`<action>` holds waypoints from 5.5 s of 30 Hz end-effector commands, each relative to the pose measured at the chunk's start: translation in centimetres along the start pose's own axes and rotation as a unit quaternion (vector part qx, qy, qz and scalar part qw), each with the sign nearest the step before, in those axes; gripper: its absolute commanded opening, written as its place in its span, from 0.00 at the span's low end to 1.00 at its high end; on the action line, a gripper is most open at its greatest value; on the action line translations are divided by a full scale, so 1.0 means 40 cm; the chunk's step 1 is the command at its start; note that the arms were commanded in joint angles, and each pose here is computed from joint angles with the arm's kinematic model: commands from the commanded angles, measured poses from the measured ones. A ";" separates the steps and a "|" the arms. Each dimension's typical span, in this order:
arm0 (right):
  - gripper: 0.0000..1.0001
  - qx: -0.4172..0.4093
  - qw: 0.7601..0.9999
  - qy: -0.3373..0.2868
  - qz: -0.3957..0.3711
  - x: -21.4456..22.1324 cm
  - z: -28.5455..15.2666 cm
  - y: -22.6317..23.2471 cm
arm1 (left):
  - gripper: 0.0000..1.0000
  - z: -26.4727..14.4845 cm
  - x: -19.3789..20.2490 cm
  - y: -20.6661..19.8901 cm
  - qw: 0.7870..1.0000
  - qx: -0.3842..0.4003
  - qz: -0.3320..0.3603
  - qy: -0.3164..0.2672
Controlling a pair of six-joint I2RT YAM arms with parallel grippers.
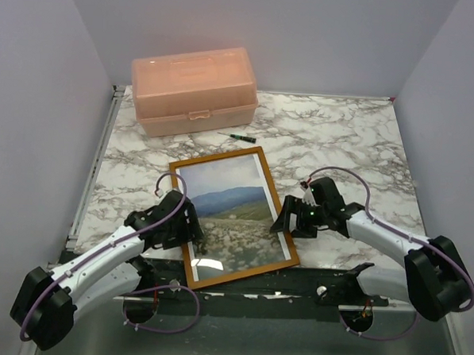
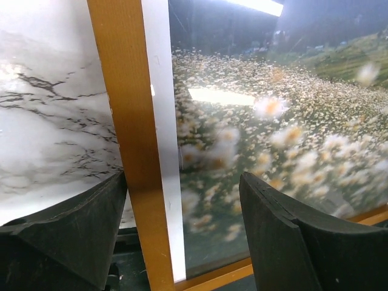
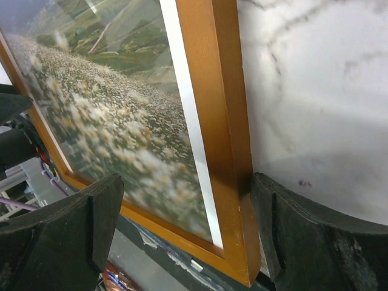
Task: Put the photo into the frame
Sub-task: Adjust the photo frame at the center of the board, then reset both arms
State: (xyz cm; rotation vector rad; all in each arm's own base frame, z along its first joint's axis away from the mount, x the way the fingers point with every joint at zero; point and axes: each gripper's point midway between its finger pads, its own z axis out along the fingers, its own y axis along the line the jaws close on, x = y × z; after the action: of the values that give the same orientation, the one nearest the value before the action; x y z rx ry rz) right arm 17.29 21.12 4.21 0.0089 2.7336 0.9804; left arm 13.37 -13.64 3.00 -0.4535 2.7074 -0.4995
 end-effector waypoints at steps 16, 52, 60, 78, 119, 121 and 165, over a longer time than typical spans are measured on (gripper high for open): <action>0.94 0.036 0.996 0.018 0.076 0.098 -0.066 -0.012 | 0.73 0.045 0.006 -0.324 0.990 0.102 0.084 0.059; 0.98 0.087 0.995 -0.038 0.036 -0.152 -0.043 -0.046 | 0.74 0.118 -0.067 -0.462 0.985 0.083 0.134 0.070; 0.98 0.070 0.996 -0.029 0.042 -0.129 -0.043 -0.039 | 0.77 0.126 -0.075 -0.460 0.986 0.076 0.134 0.065; 0.98 0.059 0.997 -0.024 0.046 -0.096 -0.048 -0.042 | 0.87 0.160 -0.093 -0.436 0.988 0.051 0.132 0.061; 1.00 0.129 0.984 -0.126 -0.011 -0.237 -0.102 -0.054 | 0.99 -0.018 -0.278 -0.395 0.984 0.101 0.112 -0.094; 1.00 0.131 0.981 -0.139 -0.019 -0.260 -0.106 -0.048 | 0.99 -0.055 -0.305 -0.413 0.977 0.131 0.116 -0.120; 1.00 0.279 0.738 -0.592 -0.167 -0.527 -0.315 -0.262 | 0.98 -0.137 -0.694 -0.018 0.822 -0.002 0.212 -0.528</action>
State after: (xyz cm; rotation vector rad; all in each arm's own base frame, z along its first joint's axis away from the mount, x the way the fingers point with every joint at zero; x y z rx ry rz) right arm 33.81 3.30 8.58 0.1617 1.7056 -0.0987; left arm 34.08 -0.03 12.96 -0.1921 1.6804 0.0893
